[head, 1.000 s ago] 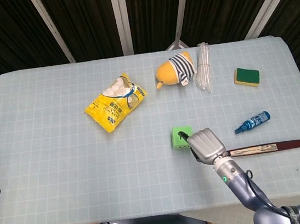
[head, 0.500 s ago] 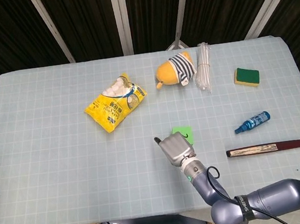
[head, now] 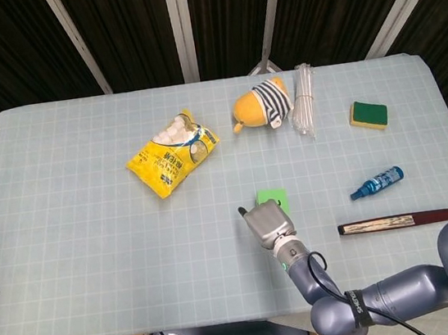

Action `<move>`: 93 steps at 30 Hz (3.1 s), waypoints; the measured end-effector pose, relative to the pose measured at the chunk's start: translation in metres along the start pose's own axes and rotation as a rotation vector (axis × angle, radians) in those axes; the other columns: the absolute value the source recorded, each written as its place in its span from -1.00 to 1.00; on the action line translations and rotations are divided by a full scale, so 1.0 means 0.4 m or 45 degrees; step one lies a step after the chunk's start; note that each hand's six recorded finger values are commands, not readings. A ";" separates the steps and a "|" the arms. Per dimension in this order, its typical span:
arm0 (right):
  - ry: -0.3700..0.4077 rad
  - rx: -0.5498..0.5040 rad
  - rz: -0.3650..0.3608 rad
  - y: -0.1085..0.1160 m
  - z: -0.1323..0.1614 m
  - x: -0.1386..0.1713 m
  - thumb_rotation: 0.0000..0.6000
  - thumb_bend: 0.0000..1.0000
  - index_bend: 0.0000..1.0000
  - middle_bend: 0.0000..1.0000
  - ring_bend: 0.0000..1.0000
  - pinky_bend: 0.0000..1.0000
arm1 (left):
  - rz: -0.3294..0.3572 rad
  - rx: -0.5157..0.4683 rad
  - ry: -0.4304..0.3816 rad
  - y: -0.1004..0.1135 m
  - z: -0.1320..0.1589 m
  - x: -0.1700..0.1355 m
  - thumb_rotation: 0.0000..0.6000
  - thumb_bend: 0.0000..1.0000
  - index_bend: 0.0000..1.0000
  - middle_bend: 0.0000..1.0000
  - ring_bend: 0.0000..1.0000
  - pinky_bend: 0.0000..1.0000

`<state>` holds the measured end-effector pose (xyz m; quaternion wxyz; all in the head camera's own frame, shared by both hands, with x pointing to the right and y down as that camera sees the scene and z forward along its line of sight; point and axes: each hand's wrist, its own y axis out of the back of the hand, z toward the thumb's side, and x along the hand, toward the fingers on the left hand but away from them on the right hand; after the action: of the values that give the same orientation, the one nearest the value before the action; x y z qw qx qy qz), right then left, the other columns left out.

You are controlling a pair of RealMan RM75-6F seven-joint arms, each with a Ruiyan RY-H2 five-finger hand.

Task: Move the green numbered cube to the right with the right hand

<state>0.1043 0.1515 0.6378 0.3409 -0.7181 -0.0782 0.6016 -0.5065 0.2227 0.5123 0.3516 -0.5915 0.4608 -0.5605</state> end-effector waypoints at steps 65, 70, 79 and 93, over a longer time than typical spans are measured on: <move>-0.125 -0.001 0.085 -0.132 -0.221 0.114 1.00 0.48 -0.66 0.66 0.77 0.49 | -0.009 0.042 0.012 -0.017 0.011 0.001 1.00 -0.28 -0.87 -0.99 -1.00 -1.00; -0.164 -0.014 0.113 -0.152 -0.270 0.126 1.00 0.48 -0.66 0.67 0.77 0.49 | -0.009 0.041 0.020 -0.017 0.010 0.001 1.00 -0.28 -0.87 -0.99 -1.00 -1.00; -0.205 -0.028 0.129 -0.170 -0.331 0.146 1.00 0.48 -0.66 0.67 0.77 0.49 | -0.008 0.048 0.016 -0.019 0.015 -0.001 1.00 -0.28 -0.87 -0.99 -1.00 -1.00; -0.147 -0.122 0.134 -0.156 -0.335 0.137 1.00 0.48 -0.66 0.67 0.77 0.49 | -0.005 0.048 0.018 -0.018 0.014 -0.002 1.00 -0.28 -0.87 -0.99 -1.00 -1.00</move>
<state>0.2602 0.1742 0.6358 0.2689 -0.7008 -0.0886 0.6548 -0.4999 0.2253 0.5181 0.3582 -0.5818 0.4515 -0.5739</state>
